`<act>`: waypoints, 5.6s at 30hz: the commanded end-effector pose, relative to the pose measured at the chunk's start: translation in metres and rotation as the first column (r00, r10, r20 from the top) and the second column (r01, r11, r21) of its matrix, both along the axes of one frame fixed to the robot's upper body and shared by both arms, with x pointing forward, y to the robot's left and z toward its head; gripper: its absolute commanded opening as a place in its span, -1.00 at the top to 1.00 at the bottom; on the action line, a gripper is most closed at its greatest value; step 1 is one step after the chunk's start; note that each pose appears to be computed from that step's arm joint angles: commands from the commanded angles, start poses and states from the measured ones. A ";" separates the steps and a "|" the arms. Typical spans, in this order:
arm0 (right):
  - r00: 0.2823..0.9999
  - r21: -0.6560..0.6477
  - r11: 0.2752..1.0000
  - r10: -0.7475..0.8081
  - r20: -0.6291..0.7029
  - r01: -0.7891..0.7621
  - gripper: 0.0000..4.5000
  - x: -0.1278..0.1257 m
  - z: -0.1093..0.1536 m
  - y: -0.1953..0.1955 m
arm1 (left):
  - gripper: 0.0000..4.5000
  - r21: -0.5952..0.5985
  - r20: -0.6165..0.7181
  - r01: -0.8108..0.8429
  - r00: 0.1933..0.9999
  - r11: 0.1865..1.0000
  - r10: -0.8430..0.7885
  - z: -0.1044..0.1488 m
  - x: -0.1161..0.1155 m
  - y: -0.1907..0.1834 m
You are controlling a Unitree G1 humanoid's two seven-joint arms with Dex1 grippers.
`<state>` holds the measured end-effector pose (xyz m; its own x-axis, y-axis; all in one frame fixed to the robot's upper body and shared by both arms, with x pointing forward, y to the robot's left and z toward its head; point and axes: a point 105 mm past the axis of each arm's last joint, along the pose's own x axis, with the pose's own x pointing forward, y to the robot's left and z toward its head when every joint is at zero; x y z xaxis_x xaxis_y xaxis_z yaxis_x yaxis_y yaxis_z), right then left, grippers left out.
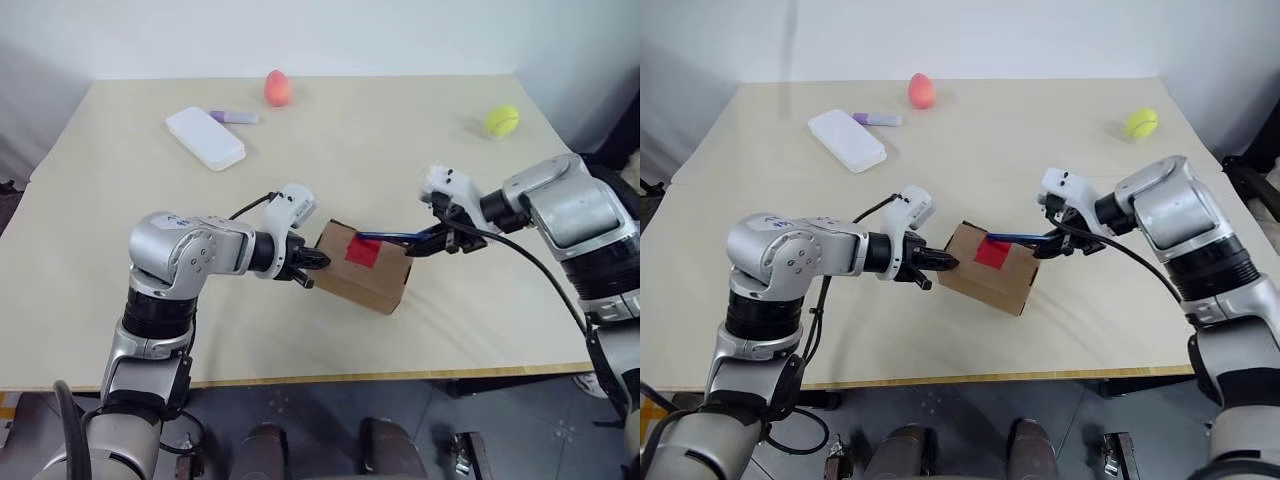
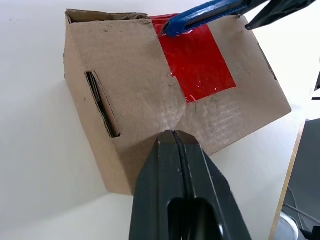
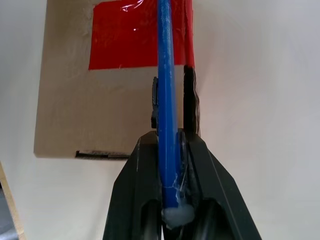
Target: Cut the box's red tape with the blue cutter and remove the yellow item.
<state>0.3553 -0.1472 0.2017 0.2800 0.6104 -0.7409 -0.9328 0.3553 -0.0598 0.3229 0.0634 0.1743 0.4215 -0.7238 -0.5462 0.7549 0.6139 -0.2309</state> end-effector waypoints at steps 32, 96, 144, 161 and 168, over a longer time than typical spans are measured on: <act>1.000 -0.098 0.995 0.018 -0.020 -0.020 0.92 0.007 0.010 -0.003 | 1.00 0.068 -0.053 -0.049 0.997 0.996 0.053 -0.022 -0.003 0.007; 0.982 -0.131 0.976 -0.181 -0.060 0.172 0.92 -0.014 0.003 -0.051 | 1.00 0.047 -0.045 -0.044 0.998 0.998 0.047 -0.020 0.002 0.000; 0.983 -0.081 0.981 -0.181 -0.035 0.177 0.92 -0.037 0.014 -0.031 | 1.00 0.108 -0.087 0.026 0.996 0.994 -0.017 -0.019 -0.008 0.009; 0.980 -0.071 0.979 -0.196 -0.030 0.193 0.92 -0.034 0.013 -0.034 | 1.00 0.110 -0.089 0.035 0.996 0.993 -0.025 -0.020 -0.012 0.010; 0.982 -0.053 0.981 -0.189 -0.014 0.188 0.92 -0.034 0.019 -0.033 | 1.00 0.110 -0.090 0.032 0.996 0.993 -0.022 -0.020 -0.012 0.011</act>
<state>0.3218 -0.1805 0.2075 0.3395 0.4916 -0.8019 -0.8477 0.5294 -0.0343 0.3171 0.0685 0.1776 0.3934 -0.7140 -0.5792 0.7809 0.5920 -0.1993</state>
